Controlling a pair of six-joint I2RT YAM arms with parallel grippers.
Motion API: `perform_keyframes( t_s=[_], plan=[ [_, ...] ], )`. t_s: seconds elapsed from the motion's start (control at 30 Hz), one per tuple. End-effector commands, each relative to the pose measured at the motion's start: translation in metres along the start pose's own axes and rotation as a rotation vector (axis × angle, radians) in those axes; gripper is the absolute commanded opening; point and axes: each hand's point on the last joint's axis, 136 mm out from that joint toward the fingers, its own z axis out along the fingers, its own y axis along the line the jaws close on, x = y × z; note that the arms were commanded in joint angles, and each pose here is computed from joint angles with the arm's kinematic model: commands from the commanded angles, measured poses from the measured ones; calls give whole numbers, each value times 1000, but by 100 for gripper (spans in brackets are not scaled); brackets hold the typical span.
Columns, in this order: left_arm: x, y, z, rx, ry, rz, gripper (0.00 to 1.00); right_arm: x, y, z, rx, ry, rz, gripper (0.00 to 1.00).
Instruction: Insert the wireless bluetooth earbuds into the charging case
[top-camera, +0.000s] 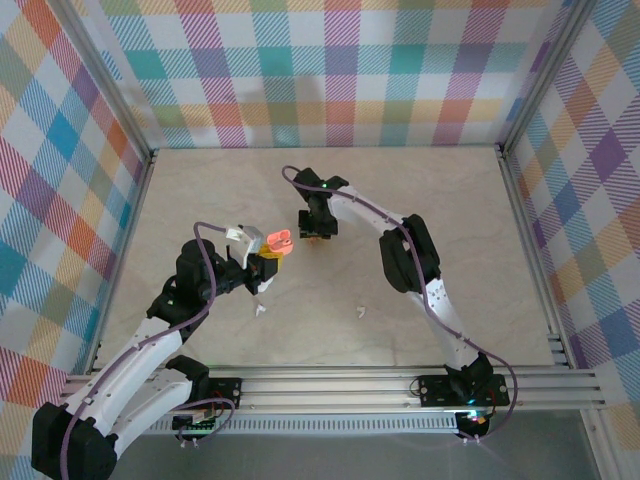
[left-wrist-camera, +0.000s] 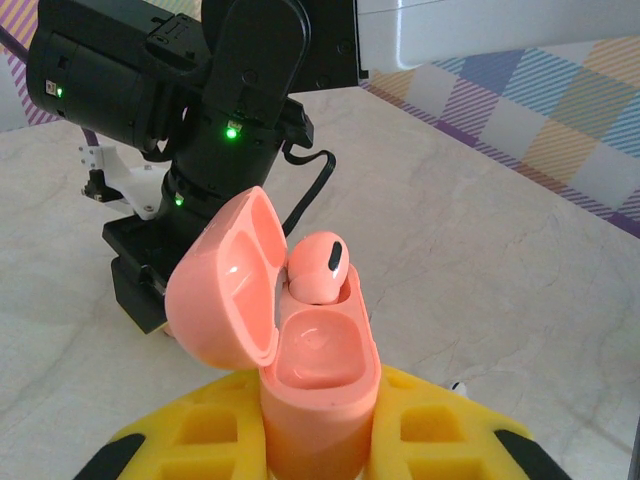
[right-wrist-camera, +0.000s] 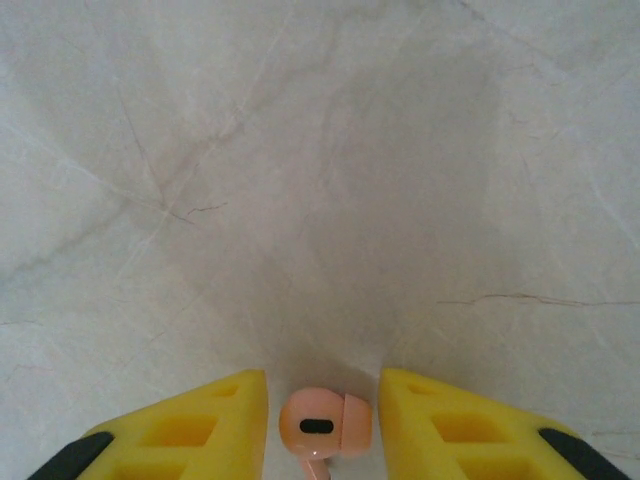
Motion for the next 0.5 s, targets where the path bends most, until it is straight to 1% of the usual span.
perform_keyframes(
  t_s=[0.0, 0.2, 0.4, 0.47],
  plan=[
    [-5, -3, -3, 18, -22, 28, 0, 6, 2, 7, 16, 19, -20, 34],
    [-5, -2, -2, 17, -25, 27, 0, 11, 8, 5, 7, 29, -47, 31],
    [-5, -2, -2, 15, -18, 17, 0, 12, 4, -3, 18, 25, -83, 22],
    [-6, -2, -3, 12, -19, 13, 0, 13, 2, -6, 21, 21, -94, 21]
  ],
)
